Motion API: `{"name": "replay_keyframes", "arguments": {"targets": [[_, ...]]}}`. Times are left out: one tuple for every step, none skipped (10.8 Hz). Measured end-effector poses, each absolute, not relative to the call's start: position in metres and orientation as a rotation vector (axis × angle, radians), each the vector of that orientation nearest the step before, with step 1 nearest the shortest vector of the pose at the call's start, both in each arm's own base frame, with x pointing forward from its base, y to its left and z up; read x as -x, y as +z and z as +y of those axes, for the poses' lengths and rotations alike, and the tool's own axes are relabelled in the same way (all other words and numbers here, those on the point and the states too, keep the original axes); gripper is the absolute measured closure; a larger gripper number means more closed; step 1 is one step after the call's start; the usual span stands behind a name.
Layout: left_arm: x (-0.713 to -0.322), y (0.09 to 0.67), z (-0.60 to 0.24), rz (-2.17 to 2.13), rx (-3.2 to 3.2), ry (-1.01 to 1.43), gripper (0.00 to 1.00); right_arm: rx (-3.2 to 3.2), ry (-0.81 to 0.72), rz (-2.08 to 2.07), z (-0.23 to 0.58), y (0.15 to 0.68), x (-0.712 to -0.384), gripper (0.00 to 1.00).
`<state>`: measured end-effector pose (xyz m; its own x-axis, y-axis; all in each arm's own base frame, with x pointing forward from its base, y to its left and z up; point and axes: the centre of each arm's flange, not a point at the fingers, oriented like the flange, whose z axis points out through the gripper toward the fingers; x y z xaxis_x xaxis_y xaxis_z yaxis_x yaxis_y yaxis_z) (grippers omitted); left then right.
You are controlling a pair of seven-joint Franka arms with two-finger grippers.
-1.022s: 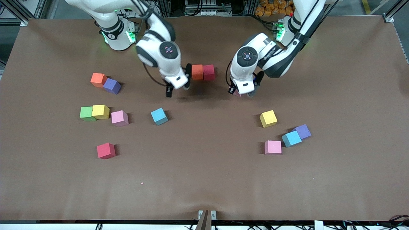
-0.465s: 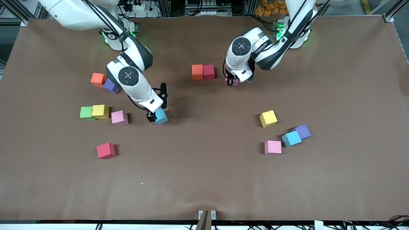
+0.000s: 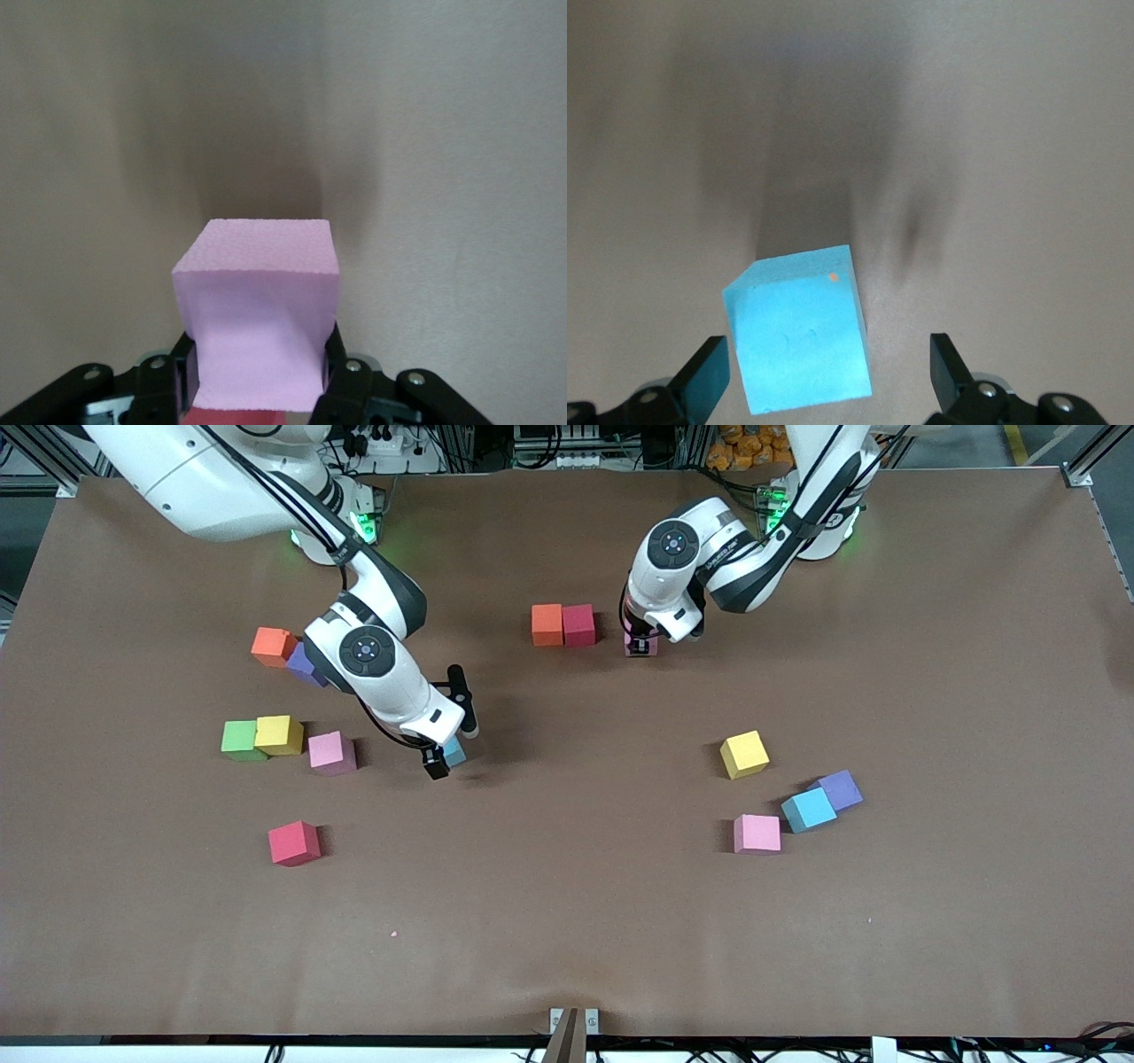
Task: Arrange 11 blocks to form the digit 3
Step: 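Grasp the cyan cube with the right gripper and lift it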
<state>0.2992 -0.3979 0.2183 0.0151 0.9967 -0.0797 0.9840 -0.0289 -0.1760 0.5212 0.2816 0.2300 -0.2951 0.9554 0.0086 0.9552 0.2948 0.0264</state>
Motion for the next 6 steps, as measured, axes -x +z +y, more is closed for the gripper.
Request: {"name": "replay_keyframes", "arguments": {"targets": [[-0.295, 0.219, -0.401, -2.142, 2.191, 0.285, 0.45, -1.858, 0.037, 2.526, 0.281, 0.228, -0.521, 0.00], [-0.292, 0.219, -0.404, -2.149, 2.195, 0.294, 0.46, -1.860, 0.031, 2.528, 0.281, 0.225, -0.520, 0.00], [-0.289, 0.219, -0.407, -2.166, 2.185, 0.302, 0.46, -1.866, 0.022, 2.527, 0.278, 0.221, -0.521, 0.00], [-0.287, 0.219, -0.410, -2.181, 2.179, 0.311, 0.46, -1.872, 0.013, 2.529, 0.276, 0.217, -0.521, 0.00], [-0.285, 0.220, -0.413, -2.197, 2.182, 0.322, 0.46, -1.877, 0.005, 2.534, 0.275, 0.211, -0.520, 0.00], [-0.283, 0.221, -0.416, -2.217, 2.179, 0.332, 0.46, -1.880, 0.005, 2.537, 0.274, 0.206, -0.520, 0.00]]}}
